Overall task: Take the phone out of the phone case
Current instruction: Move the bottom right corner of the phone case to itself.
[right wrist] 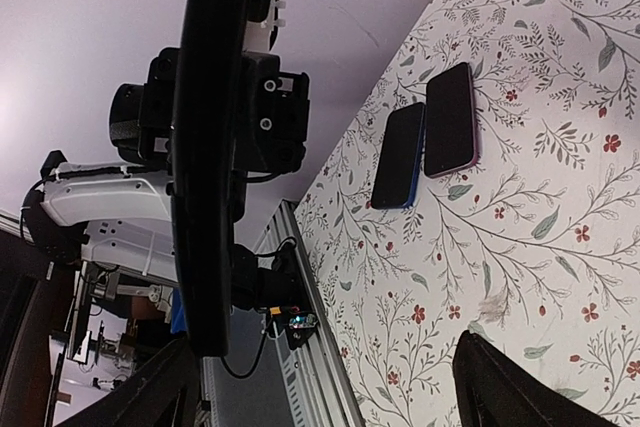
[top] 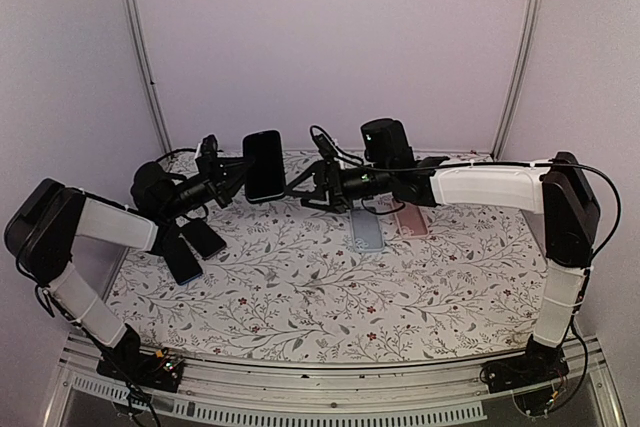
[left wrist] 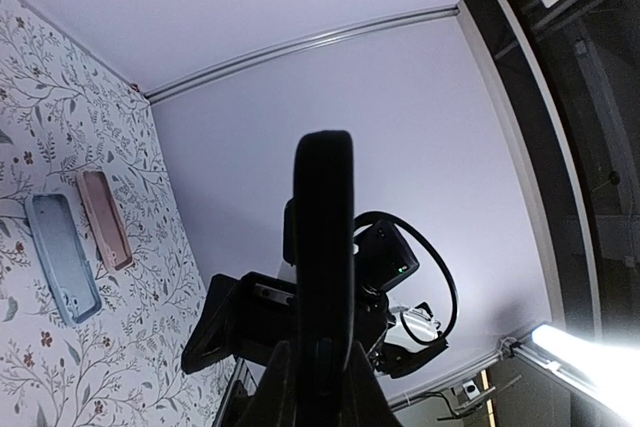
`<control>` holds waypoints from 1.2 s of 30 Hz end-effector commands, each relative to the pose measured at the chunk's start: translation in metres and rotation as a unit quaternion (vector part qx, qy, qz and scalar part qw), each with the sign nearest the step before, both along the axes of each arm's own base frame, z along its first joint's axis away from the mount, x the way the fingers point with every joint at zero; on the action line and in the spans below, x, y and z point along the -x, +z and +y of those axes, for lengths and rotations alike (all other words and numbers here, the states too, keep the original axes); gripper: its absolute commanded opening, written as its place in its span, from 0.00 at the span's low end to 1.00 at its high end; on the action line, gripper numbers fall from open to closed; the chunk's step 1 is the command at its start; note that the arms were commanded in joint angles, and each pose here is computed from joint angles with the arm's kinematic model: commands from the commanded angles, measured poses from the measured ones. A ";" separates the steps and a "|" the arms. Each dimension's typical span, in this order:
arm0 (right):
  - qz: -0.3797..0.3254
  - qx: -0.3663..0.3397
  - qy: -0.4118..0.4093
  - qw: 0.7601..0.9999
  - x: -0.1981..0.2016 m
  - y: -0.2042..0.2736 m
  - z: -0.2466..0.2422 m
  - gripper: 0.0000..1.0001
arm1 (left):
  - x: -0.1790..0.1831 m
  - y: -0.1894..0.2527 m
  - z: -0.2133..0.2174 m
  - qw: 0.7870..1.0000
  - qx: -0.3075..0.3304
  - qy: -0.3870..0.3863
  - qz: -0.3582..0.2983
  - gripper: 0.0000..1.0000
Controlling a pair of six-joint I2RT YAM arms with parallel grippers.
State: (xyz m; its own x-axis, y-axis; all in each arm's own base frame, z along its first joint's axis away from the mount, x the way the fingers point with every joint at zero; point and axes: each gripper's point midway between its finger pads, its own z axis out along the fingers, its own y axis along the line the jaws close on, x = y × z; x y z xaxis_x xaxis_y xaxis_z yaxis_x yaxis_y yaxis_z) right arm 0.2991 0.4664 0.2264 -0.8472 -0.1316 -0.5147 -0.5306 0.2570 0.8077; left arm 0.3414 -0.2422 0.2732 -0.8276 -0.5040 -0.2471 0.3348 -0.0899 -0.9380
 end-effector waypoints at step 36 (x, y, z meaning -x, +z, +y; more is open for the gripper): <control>0.073 0.103 -0.055 0.991 -0.010 -0.083 -0.019 0.89 | 0.040 0.100 0.018 0.983 0.116 -0.006 -0.144 0.00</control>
